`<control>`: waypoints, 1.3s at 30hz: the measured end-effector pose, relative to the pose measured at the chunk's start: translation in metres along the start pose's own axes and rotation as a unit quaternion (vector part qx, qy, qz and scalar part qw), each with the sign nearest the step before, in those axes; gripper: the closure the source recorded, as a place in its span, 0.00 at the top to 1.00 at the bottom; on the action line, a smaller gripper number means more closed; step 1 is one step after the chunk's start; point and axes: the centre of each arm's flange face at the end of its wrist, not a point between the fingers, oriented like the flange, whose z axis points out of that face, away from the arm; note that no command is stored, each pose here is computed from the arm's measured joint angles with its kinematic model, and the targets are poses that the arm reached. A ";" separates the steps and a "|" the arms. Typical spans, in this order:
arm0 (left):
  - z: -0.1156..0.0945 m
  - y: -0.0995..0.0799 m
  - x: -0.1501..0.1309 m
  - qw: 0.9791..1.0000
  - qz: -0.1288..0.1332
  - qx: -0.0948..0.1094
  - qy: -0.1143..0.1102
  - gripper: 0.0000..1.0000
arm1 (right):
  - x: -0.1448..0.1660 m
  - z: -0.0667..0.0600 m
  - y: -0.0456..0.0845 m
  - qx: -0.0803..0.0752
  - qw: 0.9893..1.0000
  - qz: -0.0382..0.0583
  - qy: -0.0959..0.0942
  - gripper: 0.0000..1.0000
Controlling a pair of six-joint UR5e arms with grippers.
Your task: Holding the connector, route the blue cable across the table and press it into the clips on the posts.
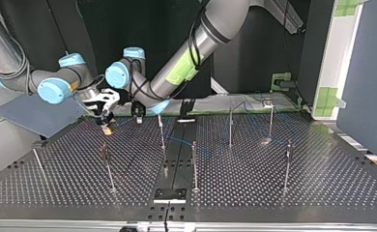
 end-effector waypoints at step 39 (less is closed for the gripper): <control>-0.075 -0.009 -0.235 0.993 -0.052 0.016 -0.108 0.00 | 0.159 -0.084 -0.054 0.021 0.996 0.006 0.087 0.00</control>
